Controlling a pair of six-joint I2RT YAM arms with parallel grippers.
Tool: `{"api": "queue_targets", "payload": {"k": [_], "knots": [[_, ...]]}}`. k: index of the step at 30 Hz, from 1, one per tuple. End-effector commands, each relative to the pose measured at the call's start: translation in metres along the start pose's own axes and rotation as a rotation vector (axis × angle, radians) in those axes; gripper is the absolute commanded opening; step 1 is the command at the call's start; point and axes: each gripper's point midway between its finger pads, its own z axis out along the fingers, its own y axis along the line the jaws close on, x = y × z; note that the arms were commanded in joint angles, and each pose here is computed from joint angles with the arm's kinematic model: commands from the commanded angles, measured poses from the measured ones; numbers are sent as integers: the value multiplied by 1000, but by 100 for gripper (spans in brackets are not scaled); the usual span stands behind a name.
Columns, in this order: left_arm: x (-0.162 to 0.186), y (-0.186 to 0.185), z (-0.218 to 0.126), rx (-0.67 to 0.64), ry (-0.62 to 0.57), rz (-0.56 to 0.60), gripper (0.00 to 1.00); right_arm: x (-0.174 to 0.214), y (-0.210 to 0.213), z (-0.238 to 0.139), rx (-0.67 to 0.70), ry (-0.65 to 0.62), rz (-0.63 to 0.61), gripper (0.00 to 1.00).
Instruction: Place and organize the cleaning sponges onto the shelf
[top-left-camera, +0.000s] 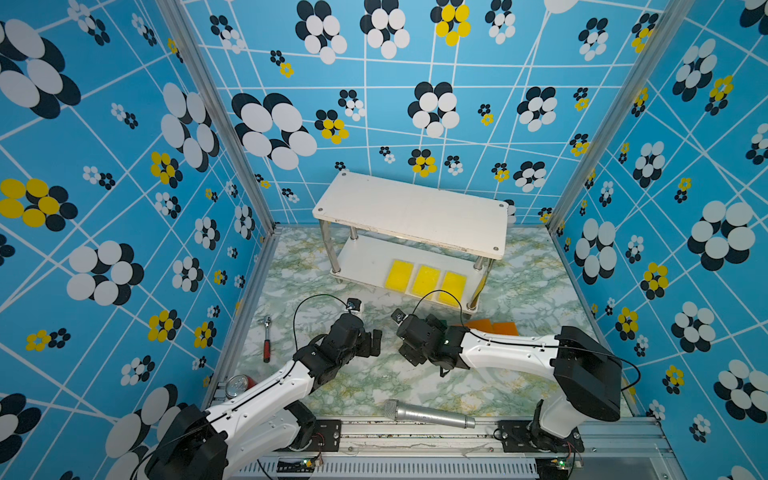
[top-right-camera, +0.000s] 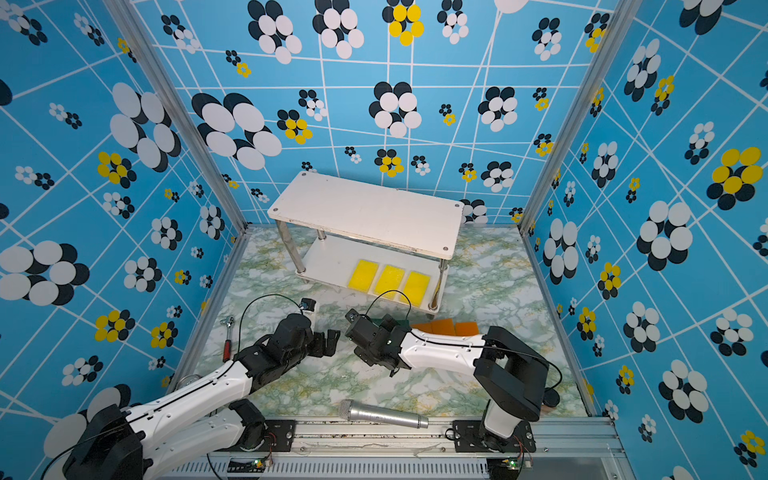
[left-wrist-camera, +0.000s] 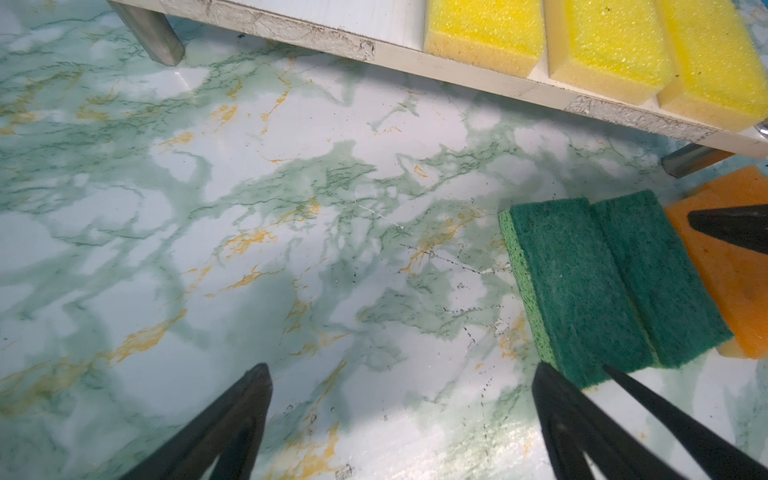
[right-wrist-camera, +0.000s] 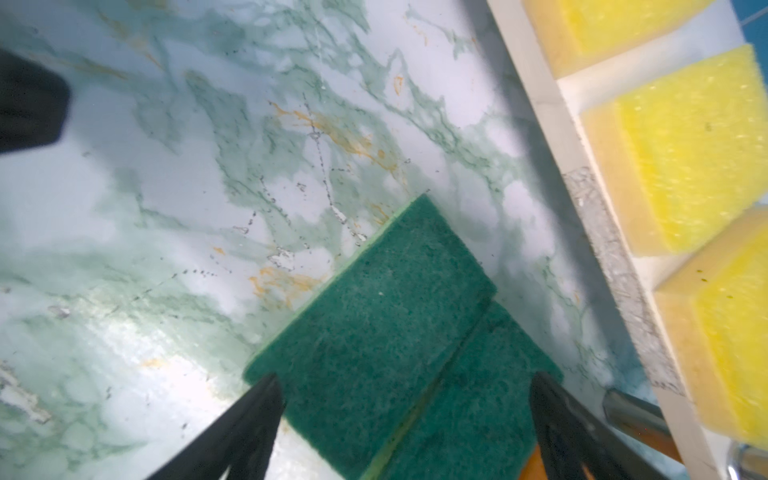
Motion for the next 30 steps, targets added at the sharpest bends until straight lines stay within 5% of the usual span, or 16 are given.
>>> {"api": "queue_targets", "payload": {"k": [1,12,20,30], "knots": [[-1,-2,3,20,-7,-15,99,12,-21,-14,83,7,52,96],[-3,-7,10,42,-1,-22,99,42,-49,-14,251,100,15,99],[1,-8,13,45,12,-28,99,55,-37,13,269,218,-50,99],[2,-6,14,40,15,-26,99,36,-24,21,207,159,-25,98]]}}
